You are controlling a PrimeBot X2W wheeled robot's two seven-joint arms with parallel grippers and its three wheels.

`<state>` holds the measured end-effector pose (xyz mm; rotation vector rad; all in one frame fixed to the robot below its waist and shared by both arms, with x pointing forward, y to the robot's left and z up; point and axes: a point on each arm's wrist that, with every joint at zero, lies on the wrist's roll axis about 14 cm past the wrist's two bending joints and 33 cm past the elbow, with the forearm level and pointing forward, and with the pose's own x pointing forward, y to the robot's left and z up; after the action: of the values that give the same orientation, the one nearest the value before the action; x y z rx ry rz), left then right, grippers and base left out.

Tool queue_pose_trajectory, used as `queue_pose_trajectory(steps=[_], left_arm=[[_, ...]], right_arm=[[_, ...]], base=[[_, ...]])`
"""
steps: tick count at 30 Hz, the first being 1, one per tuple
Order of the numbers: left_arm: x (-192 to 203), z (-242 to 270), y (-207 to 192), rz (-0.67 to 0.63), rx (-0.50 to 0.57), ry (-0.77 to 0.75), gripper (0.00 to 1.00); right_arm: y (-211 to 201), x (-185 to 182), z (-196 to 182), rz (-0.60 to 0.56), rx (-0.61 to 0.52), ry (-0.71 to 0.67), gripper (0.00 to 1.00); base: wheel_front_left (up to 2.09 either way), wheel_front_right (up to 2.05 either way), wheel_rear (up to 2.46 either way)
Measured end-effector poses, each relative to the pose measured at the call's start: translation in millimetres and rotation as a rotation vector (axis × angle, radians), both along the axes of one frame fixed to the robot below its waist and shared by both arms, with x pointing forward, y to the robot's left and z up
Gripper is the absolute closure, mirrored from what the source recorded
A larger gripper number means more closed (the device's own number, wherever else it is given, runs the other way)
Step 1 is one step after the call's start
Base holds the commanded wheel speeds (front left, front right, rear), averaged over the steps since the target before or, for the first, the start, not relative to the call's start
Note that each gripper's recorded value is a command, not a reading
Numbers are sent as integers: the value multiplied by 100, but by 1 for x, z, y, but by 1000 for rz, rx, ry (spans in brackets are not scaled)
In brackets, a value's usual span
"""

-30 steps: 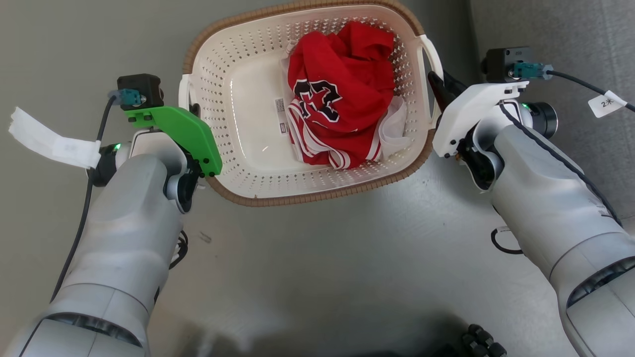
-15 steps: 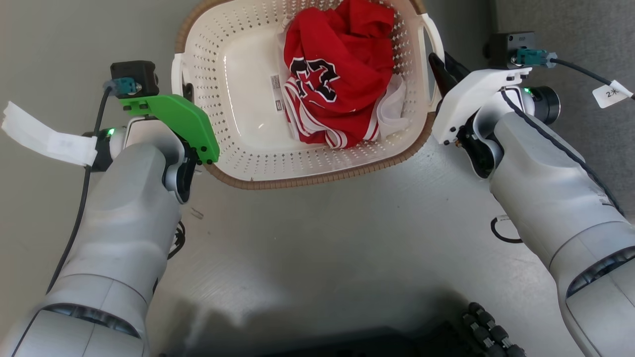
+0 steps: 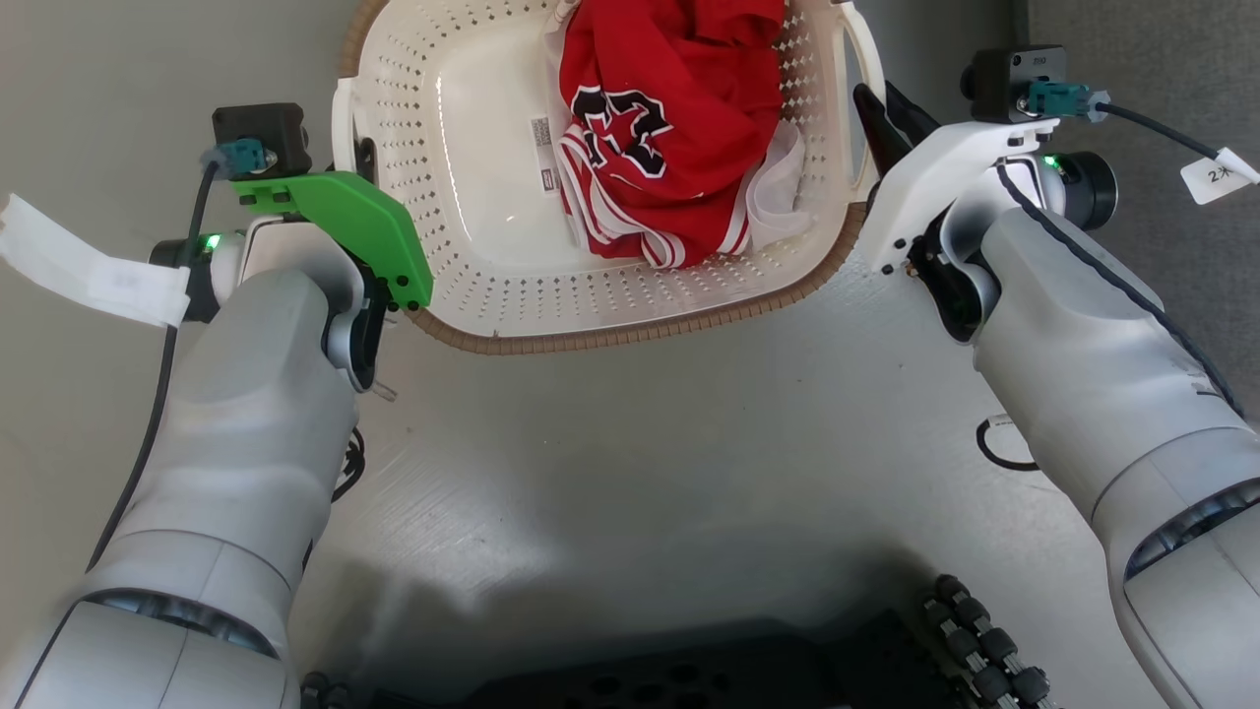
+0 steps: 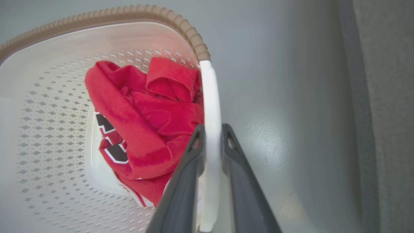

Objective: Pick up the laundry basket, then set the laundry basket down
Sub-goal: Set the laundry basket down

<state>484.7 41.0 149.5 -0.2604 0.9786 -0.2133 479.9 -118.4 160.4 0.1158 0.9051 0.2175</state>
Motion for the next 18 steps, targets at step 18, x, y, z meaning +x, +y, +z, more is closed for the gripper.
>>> queue_pose_trajectory(steps=[18], left_arm=[[4, -15, 1, 4, 11, -19, 100]], right_arm=[[-1, 6, -15, 4, -7, -8, 100]], base=[[0, 0, 0]])
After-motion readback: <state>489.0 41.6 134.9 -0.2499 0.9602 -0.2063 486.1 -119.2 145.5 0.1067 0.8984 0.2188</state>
